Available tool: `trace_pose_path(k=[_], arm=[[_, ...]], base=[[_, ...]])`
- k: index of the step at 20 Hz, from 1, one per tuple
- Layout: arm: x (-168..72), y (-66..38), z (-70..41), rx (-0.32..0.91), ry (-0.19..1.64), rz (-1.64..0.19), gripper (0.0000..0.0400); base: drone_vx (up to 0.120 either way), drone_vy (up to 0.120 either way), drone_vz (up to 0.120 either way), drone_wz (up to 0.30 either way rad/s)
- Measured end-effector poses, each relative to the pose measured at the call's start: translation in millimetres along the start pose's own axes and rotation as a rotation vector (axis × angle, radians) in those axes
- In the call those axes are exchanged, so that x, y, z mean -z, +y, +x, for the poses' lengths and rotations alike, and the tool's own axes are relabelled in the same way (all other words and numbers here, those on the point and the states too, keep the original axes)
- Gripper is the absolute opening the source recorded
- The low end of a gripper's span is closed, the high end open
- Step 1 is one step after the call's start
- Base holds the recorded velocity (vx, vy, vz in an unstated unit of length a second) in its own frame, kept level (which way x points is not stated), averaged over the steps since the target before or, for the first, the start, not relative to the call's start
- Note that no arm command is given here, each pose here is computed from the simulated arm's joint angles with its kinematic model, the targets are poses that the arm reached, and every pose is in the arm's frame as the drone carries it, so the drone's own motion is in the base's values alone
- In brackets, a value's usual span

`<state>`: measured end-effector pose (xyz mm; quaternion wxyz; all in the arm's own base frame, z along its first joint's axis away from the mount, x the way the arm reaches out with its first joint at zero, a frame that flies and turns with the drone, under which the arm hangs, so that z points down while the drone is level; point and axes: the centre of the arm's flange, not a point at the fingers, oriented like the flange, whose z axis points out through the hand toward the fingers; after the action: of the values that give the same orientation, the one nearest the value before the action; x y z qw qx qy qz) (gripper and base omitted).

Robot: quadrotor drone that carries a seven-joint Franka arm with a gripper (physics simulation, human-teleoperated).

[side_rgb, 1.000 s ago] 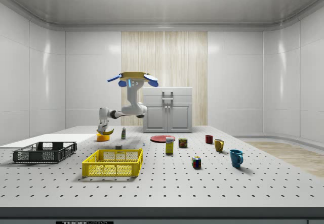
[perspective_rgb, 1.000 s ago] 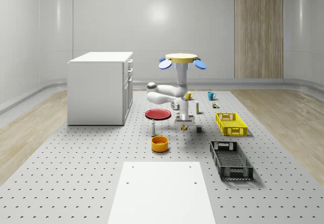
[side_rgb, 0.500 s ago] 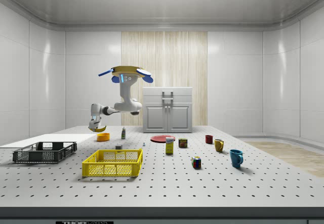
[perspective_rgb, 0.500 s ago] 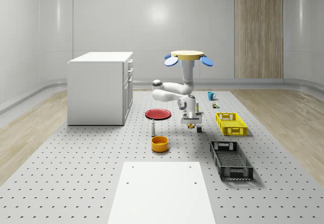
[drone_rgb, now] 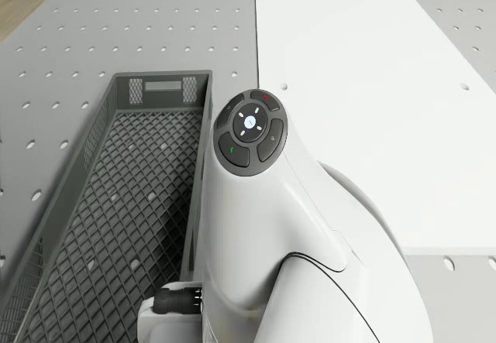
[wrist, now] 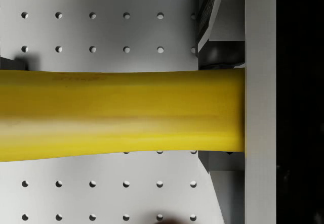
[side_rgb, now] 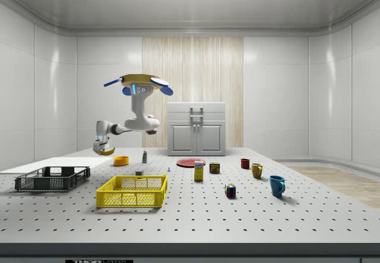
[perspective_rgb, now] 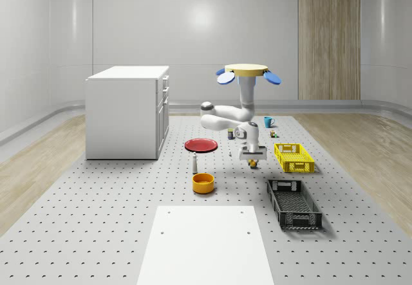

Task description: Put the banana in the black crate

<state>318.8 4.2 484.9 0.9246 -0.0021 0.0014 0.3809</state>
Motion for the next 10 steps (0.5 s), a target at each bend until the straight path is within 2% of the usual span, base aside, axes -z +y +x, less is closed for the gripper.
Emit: trace_pose_path(k=[10], arm=[[0.0, 0.0, 0.0, 0.000, 0.000, 0.000, 0.0193]], base=[[0.120, 0.120, 0.000, 0.000]])
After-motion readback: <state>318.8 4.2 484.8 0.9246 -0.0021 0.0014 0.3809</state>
